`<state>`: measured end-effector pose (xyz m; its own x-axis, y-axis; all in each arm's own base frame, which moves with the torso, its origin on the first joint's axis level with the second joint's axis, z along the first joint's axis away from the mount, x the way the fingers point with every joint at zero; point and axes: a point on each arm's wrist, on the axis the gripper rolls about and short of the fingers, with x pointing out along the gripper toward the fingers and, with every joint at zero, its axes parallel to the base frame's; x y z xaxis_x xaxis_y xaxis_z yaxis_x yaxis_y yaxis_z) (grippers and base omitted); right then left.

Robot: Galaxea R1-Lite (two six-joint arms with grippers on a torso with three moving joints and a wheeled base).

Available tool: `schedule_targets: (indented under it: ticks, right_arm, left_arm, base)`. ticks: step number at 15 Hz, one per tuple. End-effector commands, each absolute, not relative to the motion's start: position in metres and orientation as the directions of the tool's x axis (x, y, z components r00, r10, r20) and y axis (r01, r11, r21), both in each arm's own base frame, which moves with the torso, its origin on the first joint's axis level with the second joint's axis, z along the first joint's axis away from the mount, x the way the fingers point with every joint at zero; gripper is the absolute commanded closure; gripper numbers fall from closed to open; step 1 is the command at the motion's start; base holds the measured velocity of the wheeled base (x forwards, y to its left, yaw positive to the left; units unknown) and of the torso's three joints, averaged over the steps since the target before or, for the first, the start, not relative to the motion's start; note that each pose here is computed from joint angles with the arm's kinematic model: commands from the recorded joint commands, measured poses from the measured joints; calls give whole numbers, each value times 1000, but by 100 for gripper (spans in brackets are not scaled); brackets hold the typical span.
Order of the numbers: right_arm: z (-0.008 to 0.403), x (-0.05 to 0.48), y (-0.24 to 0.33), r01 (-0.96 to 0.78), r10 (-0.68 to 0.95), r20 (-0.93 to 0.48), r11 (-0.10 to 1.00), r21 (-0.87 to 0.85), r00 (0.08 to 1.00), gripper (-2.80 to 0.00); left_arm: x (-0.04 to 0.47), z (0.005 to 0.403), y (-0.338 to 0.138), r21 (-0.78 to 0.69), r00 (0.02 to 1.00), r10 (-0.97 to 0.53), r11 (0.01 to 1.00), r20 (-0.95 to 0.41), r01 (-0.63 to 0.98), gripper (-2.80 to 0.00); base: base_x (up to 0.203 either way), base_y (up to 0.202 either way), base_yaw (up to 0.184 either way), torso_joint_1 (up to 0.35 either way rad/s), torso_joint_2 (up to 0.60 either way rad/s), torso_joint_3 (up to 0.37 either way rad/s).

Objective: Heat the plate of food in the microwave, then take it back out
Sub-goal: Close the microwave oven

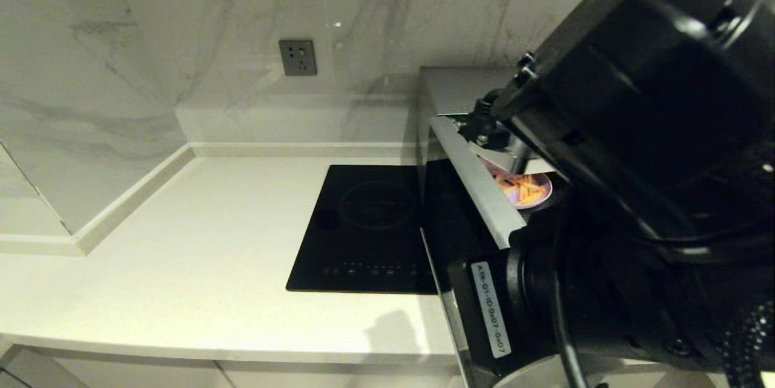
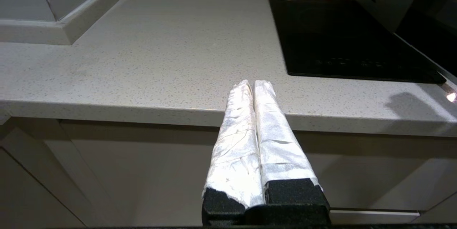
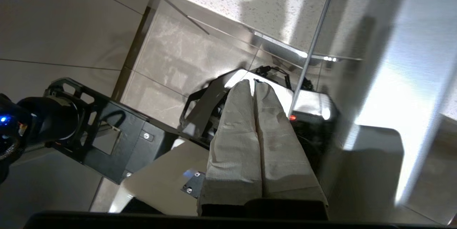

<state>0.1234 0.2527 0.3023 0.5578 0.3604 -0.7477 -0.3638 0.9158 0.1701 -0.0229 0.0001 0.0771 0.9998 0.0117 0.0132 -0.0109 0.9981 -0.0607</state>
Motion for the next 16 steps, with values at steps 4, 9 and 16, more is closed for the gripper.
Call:
schedule_targets:
  ticks: [4, 9, 16]
  right_arm:
    - [292, 125, 218, -204, 214, -747, 973, 107, 630, 0]
    - [284, 148, 155, 58, 72, -723, 986, 154, 687, 0]
    - [280, 198, 92, 346, -138, -649, 916, 204, 748, 0]
  left_arm:
    - [-23, 77, 0, -61, 1000, 12, 998, 14, -11, 0]
    - [-23, 77, 0, -61, 1000, 12, 998, 14, -11, 0]
    - [-23, 77, 0, -61, 1000, 12, 998, 14, -11, 0]
  base:
    - [0, 0, 0, 0, 0, 0]
    - [0, 0, 0, 0, 0, 0]
    - [0, 0, 0, 0, 0, 0]
